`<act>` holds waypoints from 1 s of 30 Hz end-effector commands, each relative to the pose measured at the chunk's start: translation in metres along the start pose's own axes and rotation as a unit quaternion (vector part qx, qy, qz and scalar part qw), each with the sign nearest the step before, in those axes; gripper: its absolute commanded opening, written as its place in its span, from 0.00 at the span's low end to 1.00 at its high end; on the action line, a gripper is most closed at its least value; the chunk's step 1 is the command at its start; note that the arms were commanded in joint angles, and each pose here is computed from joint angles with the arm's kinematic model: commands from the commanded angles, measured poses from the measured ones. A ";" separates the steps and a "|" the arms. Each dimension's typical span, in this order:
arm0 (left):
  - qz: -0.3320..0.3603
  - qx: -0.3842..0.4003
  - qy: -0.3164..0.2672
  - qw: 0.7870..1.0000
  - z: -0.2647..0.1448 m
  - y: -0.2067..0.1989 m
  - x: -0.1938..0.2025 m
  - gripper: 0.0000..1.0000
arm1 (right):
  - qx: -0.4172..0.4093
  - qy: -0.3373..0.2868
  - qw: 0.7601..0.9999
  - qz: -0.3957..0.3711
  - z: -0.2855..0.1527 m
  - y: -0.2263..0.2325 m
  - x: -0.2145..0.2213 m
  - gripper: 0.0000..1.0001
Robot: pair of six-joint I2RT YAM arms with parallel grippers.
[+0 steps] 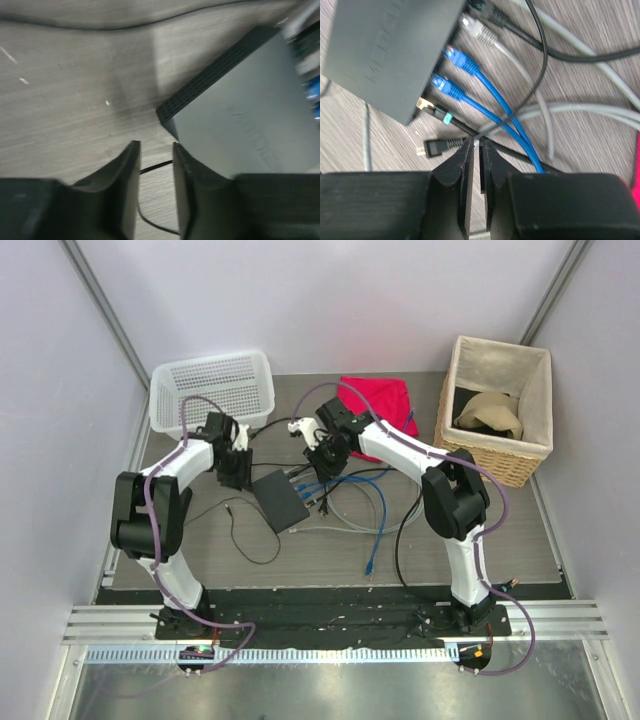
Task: Pull the plug from the switch port
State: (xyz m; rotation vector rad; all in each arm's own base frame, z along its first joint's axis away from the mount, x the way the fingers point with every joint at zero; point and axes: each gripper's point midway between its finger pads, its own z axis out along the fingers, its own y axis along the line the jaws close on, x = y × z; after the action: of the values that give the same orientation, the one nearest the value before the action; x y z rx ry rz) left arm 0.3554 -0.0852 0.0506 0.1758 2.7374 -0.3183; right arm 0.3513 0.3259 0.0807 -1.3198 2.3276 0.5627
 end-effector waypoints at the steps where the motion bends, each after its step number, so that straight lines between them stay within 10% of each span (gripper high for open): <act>1: -0.027 -0.010 0.022 0.999 0.013 0.006 0.007 0.28 | 0.037 -0.017 0.998 -0.042 -0.027 -0.006 -0.009 0.18; 21: 0.060 -0.005 0.022 0.998 0.073 -0.014 -0.048 0.38 | 0.064 0.005 0.997 -0.036 -0.023 -0.010 0.017 0.16; 30: 0.086 -0.033 -0.018 0.996 0.036 -0.012 -0.068 0.43 | 0.110 -0.085 0.990 -0.003 -0.043 -0.103 -0.051 0.08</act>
State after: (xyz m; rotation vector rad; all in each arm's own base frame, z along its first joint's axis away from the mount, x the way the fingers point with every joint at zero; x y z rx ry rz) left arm 0.4300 -0.1160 0.0245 0.3488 2.7283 -0.2265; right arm 0.3785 0.2894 0.0787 -1.3065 2.3269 0.3708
